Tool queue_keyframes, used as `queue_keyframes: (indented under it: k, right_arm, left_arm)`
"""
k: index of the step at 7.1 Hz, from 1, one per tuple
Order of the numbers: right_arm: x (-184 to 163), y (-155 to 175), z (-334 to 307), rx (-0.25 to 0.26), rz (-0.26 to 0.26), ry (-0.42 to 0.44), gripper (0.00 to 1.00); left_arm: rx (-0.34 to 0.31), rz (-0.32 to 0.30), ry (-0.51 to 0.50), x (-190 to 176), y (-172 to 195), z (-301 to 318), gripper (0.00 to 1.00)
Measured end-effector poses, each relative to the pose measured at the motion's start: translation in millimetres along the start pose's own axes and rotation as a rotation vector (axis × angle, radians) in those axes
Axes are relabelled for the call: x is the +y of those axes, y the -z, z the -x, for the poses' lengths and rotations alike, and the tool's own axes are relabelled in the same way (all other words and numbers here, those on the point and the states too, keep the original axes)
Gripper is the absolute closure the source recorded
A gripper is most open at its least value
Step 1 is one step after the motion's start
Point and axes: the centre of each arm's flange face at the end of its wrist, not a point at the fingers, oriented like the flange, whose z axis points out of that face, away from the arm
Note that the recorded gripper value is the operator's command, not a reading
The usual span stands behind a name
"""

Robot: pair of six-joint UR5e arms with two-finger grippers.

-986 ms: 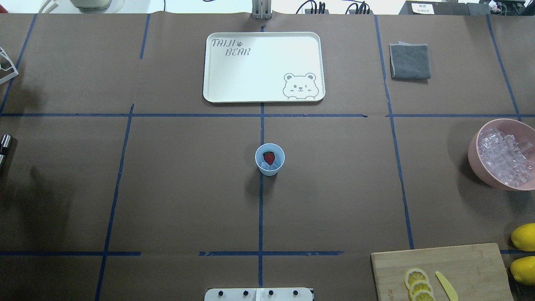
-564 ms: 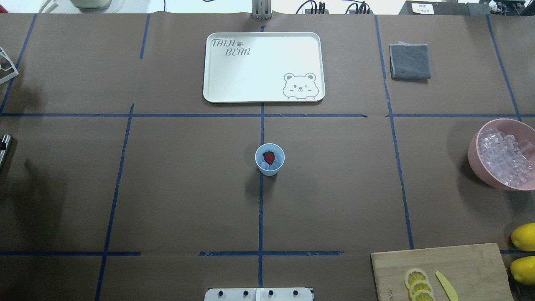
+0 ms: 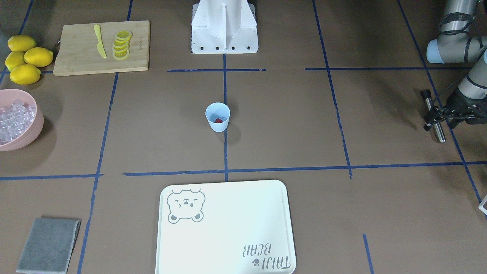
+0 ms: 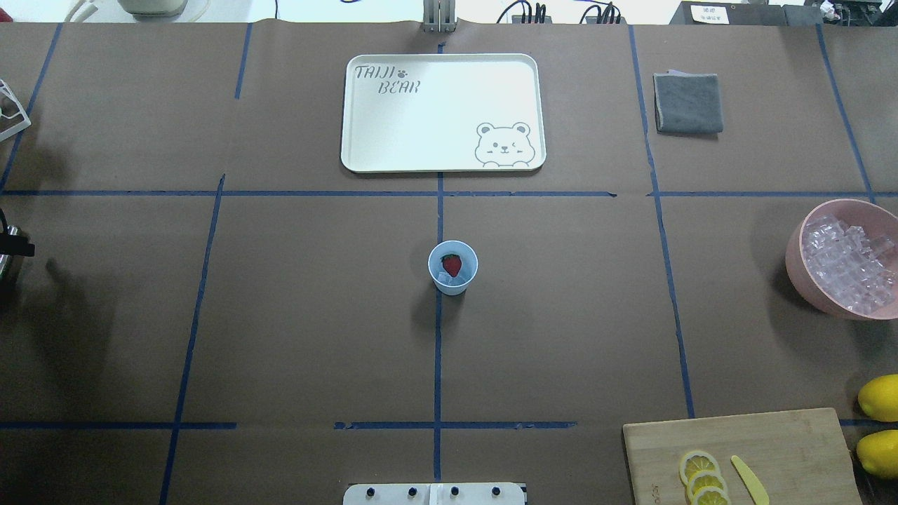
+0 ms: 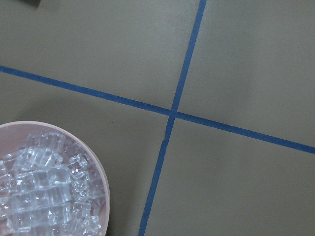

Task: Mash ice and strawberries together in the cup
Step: 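Grasp the metal pestle upright with the left gripper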

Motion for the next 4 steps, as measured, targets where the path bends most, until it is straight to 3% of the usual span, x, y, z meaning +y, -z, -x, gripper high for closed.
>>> queue_keyframes:
  k: [4]
  right_arm:
    - [-0.6, 0.3, 0.2, 0.000, 0.000, 0.000, 0.01]
  left_arm:
    - [-0.010, 0.014, 0.006, 5.4, -3.9, 7.0, 0.07]
